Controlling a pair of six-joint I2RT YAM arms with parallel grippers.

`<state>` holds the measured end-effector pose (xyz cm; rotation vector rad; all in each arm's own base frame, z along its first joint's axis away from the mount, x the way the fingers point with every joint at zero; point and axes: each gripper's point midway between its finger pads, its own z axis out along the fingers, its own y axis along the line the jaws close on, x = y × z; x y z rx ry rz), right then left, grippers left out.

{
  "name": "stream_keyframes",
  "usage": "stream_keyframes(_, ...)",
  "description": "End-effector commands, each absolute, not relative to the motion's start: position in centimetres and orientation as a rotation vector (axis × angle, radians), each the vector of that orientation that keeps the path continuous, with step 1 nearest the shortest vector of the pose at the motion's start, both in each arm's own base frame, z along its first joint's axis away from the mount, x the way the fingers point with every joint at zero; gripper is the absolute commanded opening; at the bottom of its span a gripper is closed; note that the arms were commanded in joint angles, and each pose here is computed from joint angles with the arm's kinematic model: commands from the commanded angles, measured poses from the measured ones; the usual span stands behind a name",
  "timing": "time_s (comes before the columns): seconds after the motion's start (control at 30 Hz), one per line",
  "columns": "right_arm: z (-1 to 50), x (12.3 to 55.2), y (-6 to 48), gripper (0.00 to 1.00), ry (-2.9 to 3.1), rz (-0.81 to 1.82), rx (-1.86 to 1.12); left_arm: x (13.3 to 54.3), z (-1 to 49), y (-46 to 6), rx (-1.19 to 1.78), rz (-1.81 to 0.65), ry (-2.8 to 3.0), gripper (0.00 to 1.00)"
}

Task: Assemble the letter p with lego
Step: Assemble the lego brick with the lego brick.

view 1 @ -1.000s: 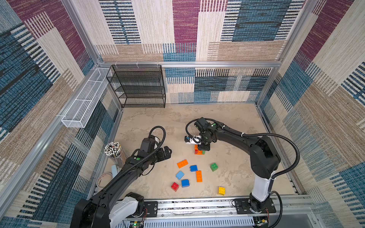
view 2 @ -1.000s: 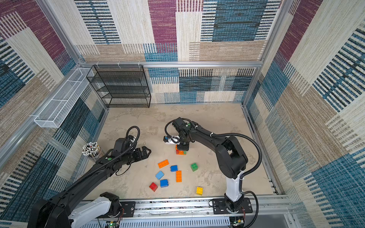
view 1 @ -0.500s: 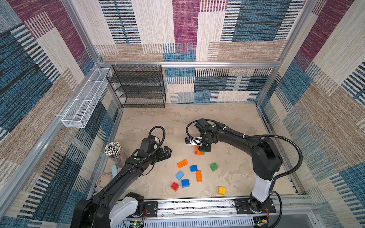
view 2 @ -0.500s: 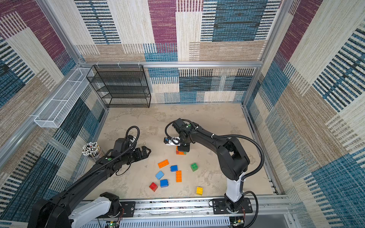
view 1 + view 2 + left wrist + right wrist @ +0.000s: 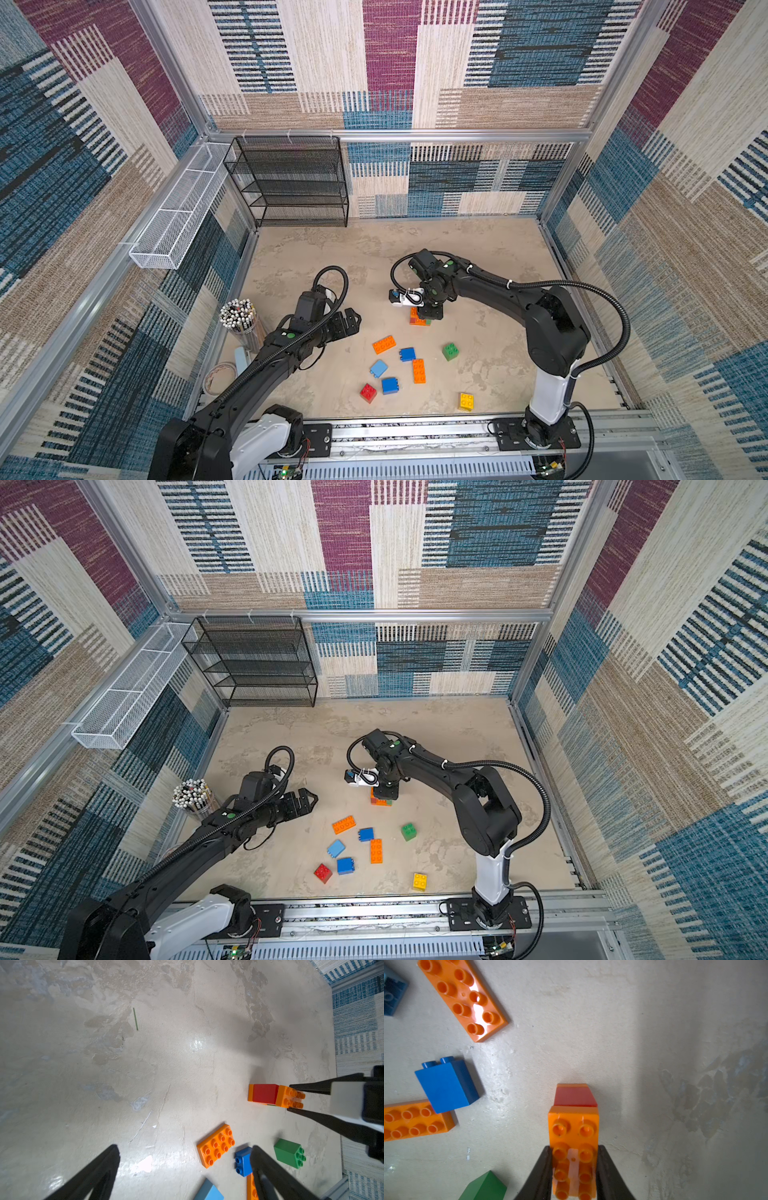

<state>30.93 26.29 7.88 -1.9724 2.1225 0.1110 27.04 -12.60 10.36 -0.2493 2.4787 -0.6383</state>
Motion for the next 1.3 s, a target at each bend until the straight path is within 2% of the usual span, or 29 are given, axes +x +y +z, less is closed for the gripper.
stream_keyframes(0.0,8.0,30.5,26.2,0.17,2.149,0.162,-1.974,27.3,10.6,-12.7,-0.233,-0.641,2.465,0.99)
stream_keyframes(0.33,6.6,30.1,26.0,0.20,2.188,0.187,-1.997,27.1,10.4,-12.5,-0.235,-0.634,2.468,0.99)
stream_keyframes(0.67,6.9,30.5,26.0,0.31,2.189,0.195,-1.973,27.4,10.5,-12.8,-0.233,-0.648,2.463,0.99)
stream_keyframes(0.7,7.2,30.5,26.0,0.33,2.182,0.195,-1.965,27.4,10.6,-12.8,-0.233,-0.651,2.461,0.99)
stream_keyframes(0.8,8.3,30.8,26.1,0.55,2.152,0.184,-1.939,27.4,10.6,-13.0,-0.232,-0.660,2.463,0.99)
stream_keyframes(0.9,9.2,31.1,25.8,0.57,2.132,0.161,-1.907,27.6,10.7,-13.2,-0.232,-0.674,2.466,0.99)
stream_keyframes(1.07,13.5,31.7,26.0,0.59,2.043,0.207,-1.783,28.1,11.1,-13.8,-0.228,-0.697,2.482,0.99)
stream_keyframes(1.13,15.9,32.2,26.3,0.71,2.007,0.233,-1.648,28.3,11.4,-14.5,-0.214,-0.713,2.492,0.97)
stream_keyframes(1.27,21.4,31.4,27.5,0.70,1.929,0.415,-1.340,28.4,11.9,-16.7,-0.173,-0.740,2.499,0.94)
